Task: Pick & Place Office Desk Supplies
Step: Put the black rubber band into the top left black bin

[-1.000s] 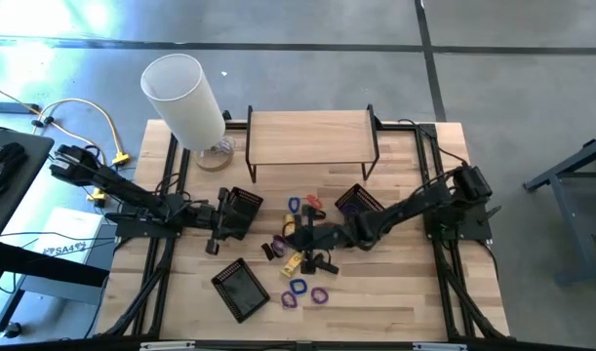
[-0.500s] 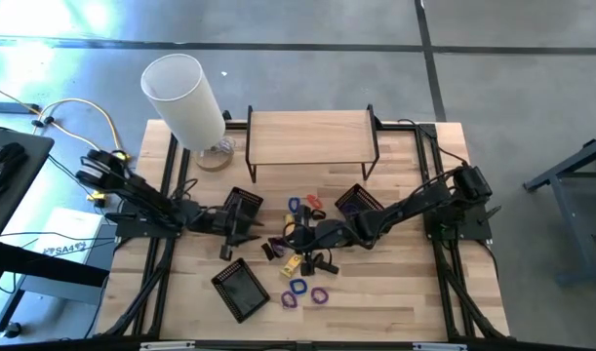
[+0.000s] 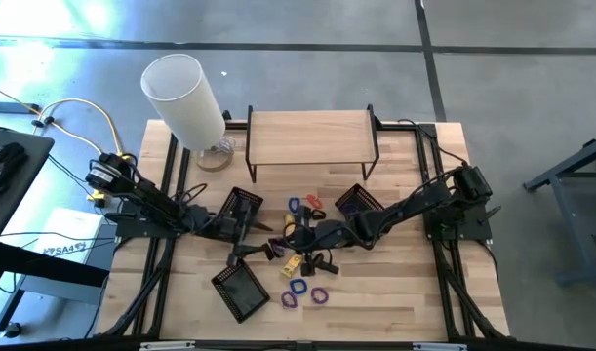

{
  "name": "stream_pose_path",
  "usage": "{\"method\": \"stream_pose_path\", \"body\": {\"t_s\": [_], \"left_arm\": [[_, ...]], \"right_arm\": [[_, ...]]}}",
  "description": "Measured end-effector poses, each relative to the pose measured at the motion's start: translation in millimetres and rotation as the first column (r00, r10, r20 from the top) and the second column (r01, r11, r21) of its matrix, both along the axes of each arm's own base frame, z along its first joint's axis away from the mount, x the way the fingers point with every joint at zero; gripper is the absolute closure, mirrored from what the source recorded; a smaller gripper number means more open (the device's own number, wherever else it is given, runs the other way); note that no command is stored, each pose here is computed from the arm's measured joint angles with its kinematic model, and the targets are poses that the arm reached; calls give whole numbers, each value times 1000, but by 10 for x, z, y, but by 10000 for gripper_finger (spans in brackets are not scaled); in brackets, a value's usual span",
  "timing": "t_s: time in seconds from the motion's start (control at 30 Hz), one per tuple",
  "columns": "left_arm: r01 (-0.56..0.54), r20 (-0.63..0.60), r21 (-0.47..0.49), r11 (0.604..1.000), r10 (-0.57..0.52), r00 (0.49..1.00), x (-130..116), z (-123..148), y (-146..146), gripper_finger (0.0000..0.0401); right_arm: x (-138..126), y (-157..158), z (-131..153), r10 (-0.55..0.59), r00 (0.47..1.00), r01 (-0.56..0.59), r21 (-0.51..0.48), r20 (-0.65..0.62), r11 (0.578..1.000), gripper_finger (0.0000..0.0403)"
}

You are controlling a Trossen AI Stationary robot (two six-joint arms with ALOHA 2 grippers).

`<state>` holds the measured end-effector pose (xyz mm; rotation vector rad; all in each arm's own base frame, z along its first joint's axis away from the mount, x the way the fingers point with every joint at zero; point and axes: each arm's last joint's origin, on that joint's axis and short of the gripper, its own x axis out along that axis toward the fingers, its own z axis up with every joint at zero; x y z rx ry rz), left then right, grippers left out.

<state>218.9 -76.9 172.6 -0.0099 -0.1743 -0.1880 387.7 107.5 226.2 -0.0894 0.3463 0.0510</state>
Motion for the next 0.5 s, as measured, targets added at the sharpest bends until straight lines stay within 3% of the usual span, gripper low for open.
{"method": "stream_pose_path", "body": {"t_s": [0.5], "left_arm": [[-40, -17, 53, 998, 41, 999, 95, 24, 41, 158]], "right_arm": [[56, -20, -117, -17, 1000, 17, 17, -13, 1000, 399]]}}
